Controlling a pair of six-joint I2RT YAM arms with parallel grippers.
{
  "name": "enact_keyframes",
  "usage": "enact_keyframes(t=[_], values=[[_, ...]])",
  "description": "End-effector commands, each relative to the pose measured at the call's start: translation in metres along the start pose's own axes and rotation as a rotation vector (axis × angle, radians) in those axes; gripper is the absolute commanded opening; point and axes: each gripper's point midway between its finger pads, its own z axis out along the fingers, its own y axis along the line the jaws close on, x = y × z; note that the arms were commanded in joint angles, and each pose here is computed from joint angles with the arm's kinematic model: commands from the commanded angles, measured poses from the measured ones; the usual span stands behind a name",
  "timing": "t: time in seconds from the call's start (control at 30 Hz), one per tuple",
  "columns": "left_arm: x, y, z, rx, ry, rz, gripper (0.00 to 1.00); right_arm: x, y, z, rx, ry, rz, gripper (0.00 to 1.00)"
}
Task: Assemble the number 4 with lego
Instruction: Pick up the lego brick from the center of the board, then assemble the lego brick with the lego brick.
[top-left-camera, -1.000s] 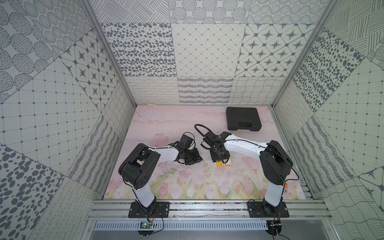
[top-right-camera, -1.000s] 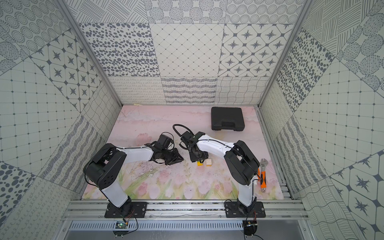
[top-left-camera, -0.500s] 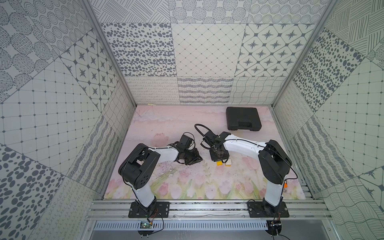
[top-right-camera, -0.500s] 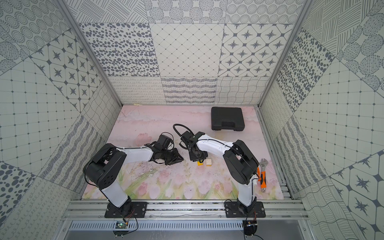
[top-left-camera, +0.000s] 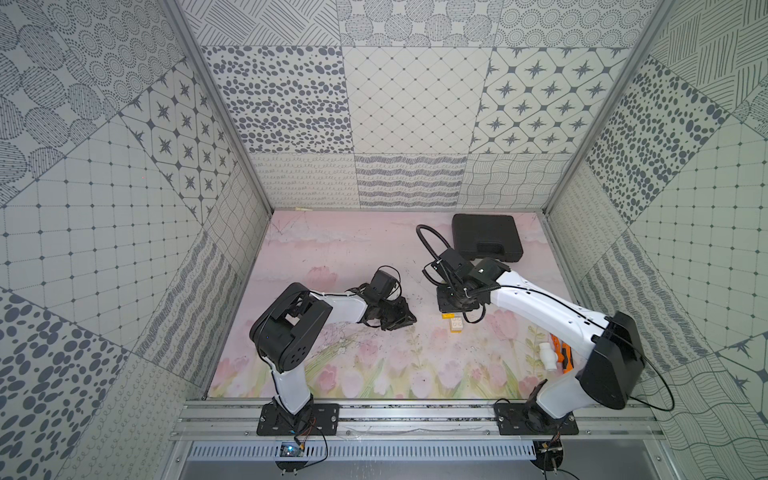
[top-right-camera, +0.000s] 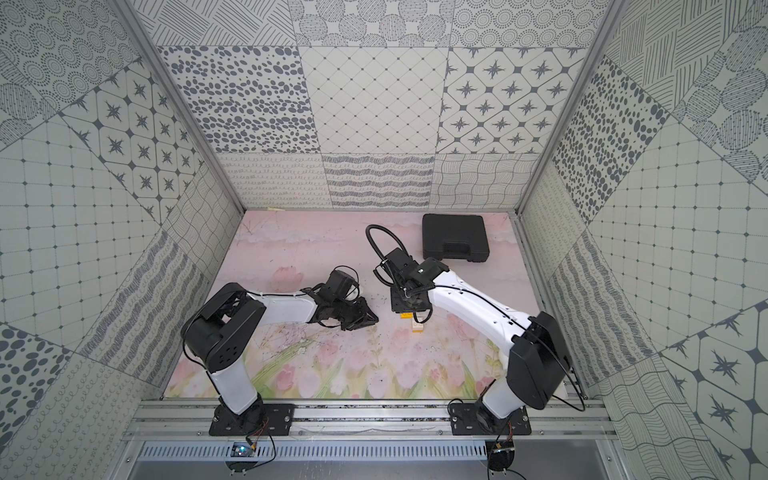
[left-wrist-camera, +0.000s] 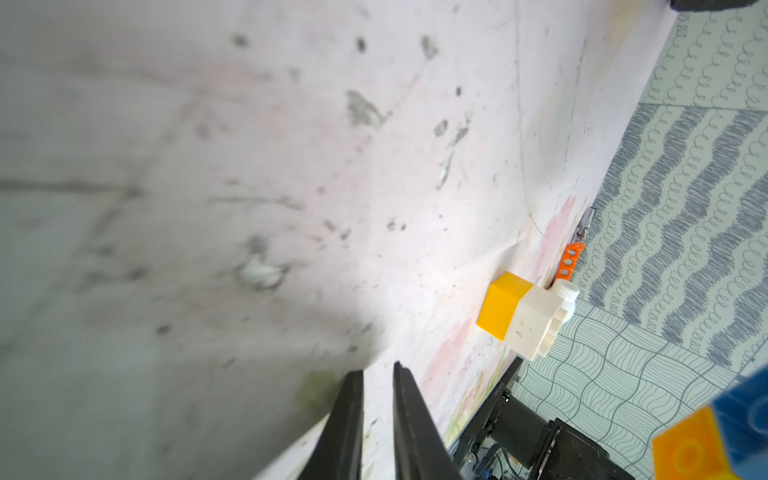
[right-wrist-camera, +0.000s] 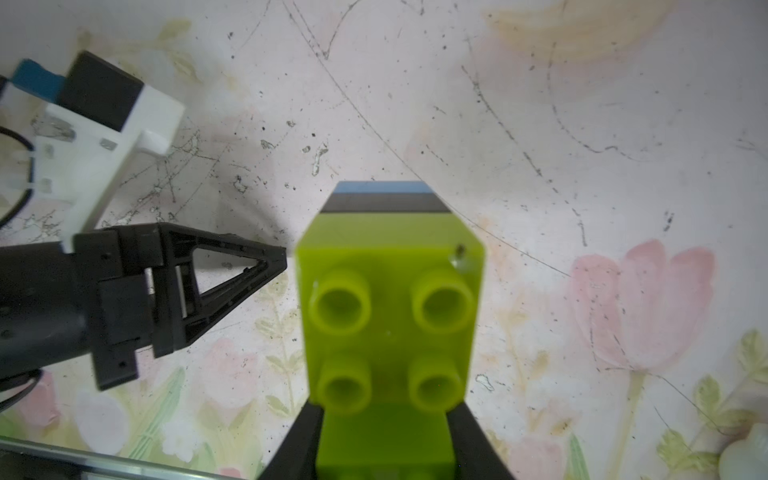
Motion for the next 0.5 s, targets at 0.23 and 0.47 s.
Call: enact_keyframes(t=[0.23, 0.47], values=[[0.016, 0.008, 0.046, -0.096, -0.015, 0.069, 0.17, 0.043, -0.036, 0.012, 0.025, 0.125, 0.034, 0.26], [0.018, 0.008, 0.051, -0.077, -0.014, 0.077, 0.14, 0.044, -0.034, 0.027, 0.045, 0.163, -0.007, 0.26]])
